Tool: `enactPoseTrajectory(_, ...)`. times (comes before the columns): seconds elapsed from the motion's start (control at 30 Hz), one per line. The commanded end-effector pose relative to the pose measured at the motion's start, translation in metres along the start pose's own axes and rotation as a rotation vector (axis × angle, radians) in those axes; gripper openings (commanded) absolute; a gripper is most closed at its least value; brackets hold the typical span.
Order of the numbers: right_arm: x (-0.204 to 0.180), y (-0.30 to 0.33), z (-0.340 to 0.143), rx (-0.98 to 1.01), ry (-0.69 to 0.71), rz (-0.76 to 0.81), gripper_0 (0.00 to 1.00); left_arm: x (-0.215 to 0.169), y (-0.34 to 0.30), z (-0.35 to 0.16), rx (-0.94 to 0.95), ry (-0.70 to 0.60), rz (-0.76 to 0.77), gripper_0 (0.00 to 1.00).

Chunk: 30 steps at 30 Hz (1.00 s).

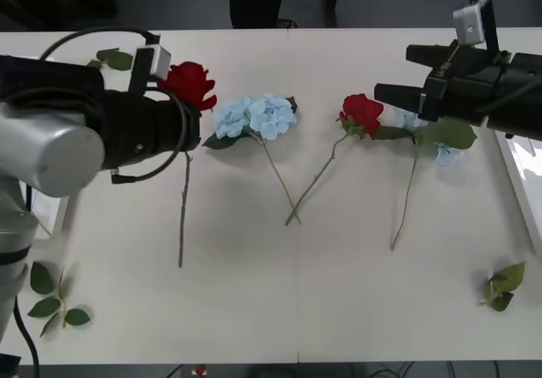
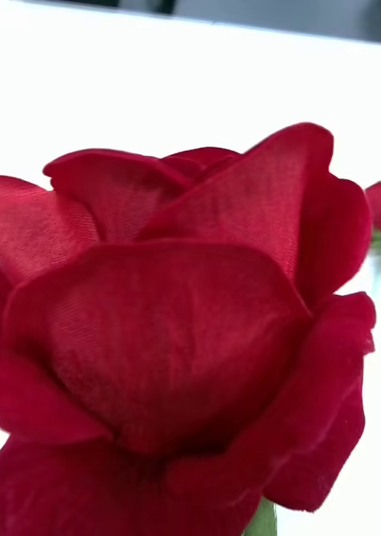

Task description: Place the red flowers into the right box and the blue flowers into the left box. If a person shows an open palm, hand one flower to the person first, then continue sorting.

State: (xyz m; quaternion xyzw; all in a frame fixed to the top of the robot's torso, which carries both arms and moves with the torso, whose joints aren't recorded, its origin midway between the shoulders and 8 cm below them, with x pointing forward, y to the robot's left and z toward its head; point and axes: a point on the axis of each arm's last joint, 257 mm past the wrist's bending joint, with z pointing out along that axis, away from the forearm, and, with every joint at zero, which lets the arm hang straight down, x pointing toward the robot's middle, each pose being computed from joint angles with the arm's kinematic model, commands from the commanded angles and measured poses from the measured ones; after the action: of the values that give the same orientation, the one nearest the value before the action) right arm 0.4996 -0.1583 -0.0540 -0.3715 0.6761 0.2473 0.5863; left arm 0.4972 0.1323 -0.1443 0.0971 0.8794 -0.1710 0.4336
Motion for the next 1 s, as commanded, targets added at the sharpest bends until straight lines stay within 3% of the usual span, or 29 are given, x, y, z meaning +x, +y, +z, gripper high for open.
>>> enactPoseTrajectory(0.03,-0.001,-0.005,-0.014,0.007,0.035,0.040,1.00,-0.047,-0.013,-0.030,0.093,-0.128,0.109,0.00)
enactPoseTrajectory(0.23,-0.008,0.008,-0.013,-0.033,0.021,0.077,1.00,-0.084,-0.037,-0.057,0.242,-0.259,0.125,0.00)
enactPoseTrajectory(0.4,-0.011,0.041,-0.013,-0.153,0.024,0.271,1.00,-0.112,-0.065,-0.081,0.454,-0.380,0.085,0.00)
enactPoseTrajectory(0.67,-0.018,0.075,-0.005,-0.271,0.006,0.530,1.00,-0.119,-0.102,-0.101,0.619,-0.456,0.104,0.00)
enactPoseTrajectory(1.0,-0.021,0.111,0.016,-0.372,0.011,0.655,1.00,-0.126,-0.149,-0.105,0.754,-0.563,-0.006,0.00)
